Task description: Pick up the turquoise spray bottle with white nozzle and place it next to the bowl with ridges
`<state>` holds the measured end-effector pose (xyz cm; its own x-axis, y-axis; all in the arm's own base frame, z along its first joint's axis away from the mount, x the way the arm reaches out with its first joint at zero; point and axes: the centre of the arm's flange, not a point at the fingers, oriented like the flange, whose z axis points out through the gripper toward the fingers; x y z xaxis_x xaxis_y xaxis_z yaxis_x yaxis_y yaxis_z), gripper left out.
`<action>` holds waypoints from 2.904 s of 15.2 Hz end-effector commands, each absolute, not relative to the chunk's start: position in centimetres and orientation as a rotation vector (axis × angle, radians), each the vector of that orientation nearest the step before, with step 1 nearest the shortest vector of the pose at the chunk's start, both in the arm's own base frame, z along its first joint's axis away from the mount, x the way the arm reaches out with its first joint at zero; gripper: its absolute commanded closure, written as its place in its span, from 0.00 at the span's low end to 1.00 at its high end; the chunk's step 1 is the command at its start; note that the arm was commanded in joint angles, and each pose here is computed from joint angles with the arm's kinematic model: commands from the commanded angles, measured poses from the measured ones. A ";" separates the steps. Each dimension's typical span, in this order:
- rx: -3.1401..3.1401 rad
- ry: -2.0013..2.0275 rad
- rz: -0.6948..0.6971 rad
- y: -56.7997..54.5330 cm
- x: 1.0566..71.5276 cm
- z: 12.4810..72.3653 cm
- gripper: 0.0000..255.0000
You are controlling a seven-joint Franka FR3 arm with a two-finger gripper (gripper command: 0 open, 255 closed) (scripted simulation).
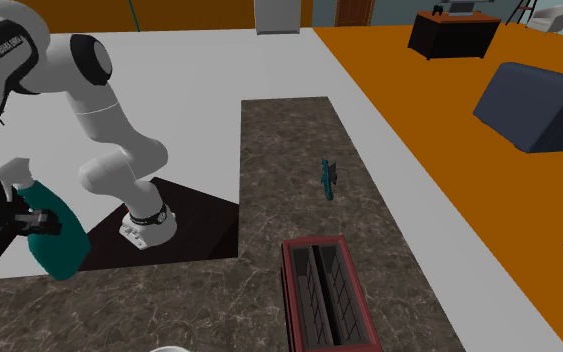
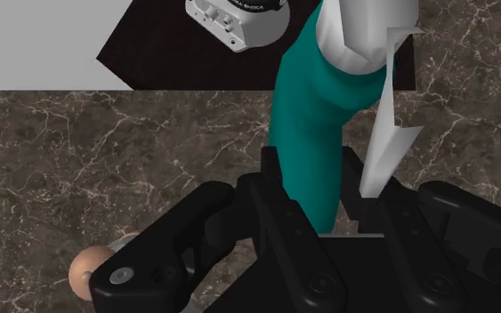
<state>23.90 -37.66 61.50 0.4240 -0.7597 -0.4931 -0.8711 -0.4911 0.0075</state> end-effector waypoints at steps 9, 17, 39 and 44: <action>-2.433 1.421 0.648 -42.2 22.4 58.4 1.00; -2.433 1.421 0.648 -42.2 22.4 54.2 1.00; -2.433 1.421 0.648 -42.2 22.4 42.6 1.00; -2.433 1.421 0.648 -42.2 22.4 40.0 1.00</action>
